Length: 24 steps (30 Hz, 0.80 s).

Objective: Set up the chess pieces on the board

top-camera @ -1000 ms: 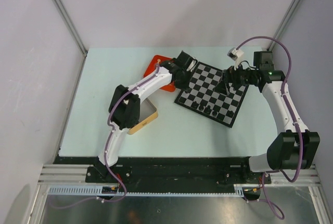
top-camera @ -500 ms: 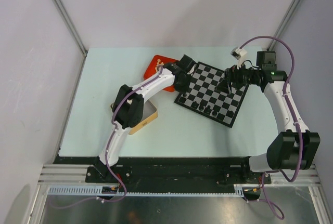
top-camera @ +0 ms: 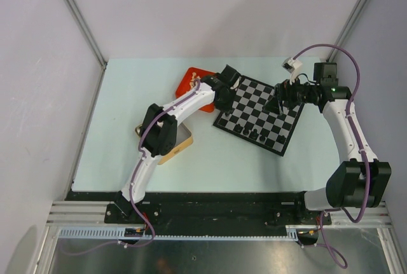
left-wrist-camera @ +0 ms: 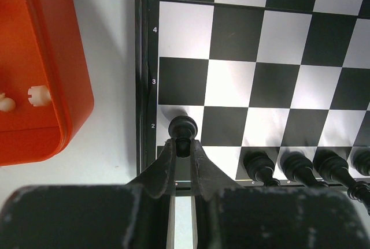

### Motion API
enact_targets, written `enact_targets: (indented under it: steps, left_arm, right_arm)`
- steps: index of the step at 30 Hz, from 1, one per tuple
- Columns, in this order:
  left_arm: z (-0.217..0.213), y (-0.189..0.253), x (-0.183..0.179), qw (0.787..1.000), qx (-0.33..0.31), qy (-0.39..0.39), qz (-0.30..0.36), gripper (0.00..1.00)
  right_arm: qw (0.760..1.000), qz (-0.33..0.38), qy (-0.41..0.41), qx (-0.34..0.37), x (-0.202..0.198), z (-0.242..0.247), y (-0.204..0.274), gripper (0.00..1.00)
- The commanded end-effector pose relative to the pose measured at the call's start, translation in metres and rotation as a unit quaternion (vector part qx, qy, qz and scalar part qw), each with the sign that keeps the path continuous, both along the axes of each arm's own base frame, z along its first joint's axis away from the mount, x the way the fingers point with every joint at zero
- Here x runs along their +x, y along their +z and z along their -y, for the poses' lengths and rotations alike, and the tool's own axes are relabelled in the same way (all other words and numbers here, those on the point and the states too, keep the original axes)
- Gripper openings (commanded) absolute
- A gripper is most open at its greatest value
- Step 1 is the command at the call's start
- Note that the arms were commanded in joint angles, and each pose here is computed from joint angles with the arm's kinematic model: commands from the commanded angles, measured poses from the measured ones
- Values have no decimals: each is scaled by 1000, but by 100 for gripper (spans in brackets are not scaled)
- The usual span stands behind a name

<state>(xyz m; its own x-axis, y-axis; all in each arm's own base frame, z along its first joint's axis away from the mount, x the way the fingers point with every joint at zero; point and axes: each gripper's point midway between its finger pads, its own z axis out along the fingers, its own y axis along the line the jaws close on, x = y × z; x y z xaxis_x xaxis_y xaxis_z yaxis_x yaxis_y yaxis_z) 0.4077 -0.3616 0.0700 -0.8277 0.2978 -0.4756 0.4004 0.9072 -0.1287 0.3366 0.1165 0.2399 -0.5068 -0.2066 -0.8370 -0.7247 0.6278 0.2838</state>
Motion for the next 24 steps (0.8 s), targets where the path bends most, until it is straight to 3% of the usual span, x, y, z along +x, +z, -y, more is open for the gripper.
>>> enact_targets:
  steps: [1, 17, 20, 24]
  left_arm:
    - [5, 9, 6, 1000, 2, -3, 18, 6]
    - [5, 4, 3, 1000, 9, -7, 13, 9]
    - [5, 4, 3, 1000, 11, -6, 13, 13]
    - [6, 5, 3, 1000, 8, -6, 12, 25]
  right_arm:
    - [1000, 21, 2, 10, 1, -1, 11, 94]
    - [1000, 19, 0, 12, 2, -1, 11, 94]
    - [1000, 19, 1, 13, 2, -1, 11, 94]
    - [1000, 18, 1, 13, 2, -1, 11, 94]
